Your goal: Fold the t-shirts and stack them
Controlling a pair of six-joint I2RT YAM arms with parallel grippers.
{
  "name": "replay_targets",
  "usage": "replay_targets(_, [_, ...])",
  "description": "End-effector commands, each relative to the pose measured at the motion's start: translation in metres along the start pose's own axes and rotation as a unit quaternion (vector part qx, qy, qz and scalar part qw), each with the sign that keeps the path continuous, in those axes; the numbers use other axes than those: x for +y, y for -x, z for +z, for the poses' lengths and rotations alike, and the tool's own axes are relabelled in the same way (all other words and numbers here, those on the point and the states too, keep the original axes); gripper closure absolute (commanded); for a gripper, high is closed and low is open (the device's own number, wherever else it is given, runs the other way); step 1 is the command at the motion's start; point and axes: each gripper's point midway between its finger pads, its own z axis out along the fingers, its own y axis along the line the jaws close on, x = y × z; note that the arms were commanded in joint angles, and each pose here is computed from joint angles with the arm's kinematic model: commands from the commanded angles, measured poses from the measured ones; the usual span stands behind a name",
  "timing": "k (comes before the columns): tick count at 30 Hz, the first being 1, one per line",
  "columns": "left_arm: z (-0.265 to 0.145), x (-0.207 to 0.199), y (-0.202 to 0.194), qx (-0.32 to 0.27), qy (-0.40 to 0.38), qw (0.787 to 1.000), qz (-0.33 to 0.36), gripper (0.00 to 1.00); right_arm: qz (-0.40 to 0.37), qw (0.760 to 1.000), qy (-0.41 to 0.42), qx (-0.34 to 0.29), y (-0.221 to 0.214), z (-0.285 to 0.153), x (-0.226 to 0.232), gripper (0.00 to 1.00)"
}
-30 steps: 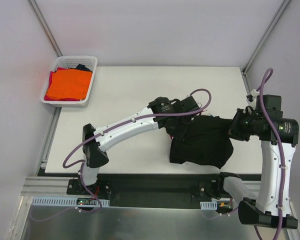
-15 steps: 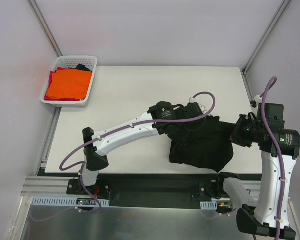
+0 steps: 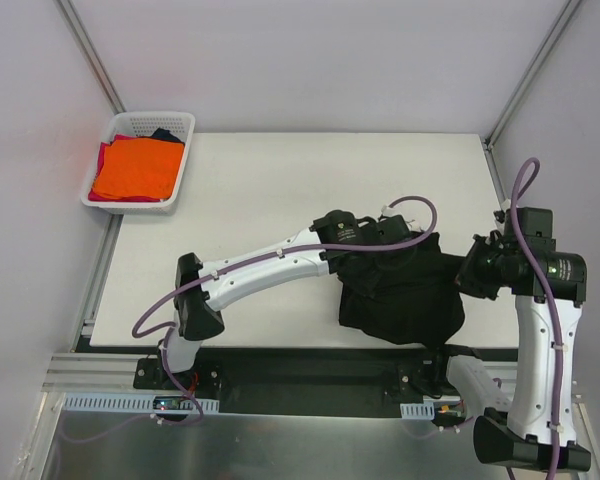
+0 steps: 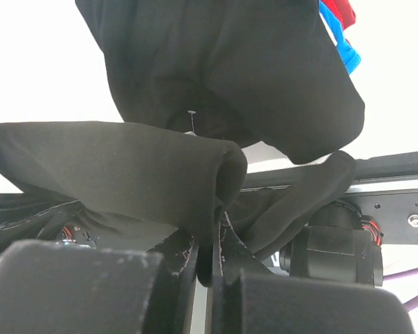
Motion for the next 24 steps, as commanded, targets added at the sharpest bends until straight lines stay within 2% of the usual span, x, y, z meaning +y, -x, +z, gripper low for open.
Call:
replay_targets(1, [0.005, 0.027, -0.036, 0.078, 0.052, 0.995, 0.032, 1.0, 0.023, 0.993, -0.096, 0.061, -0.024, -0.004, -0.034, 0.99])
replay_targets(6, [0.036, 0.034, -0.036, 0.113, 0.035, 0.993, 0.007, 1.0, 0.03, 0.994, -0.088, 0.054, 0.003, 0.017, -0.026, 0.99])
replay_targets(12, [0.068, 0.05, -0.018, 0.125, 0.008, 0.992, -0.033, 1.0, 0.05, 0.994, -0.085, 0.05, 0.032, 0.045, -0.017, 0.99])
replay_targets(18, [0.075, 0.076, 0.005, 0.118, -0.007, 0.989, -0.087, 1.0, 0.058, 0.994, -0.082, 0.044, 0.051, 0.057, -0.012, 0.99])
replay_targets(24, [0.069, 0.085, 0.024, 0.092, -0.009, 0.991, -0.098, 1.0, 0.058, 0.995, -0.069, 0.047, 0.057, 0.069, -0.006, 0.99])
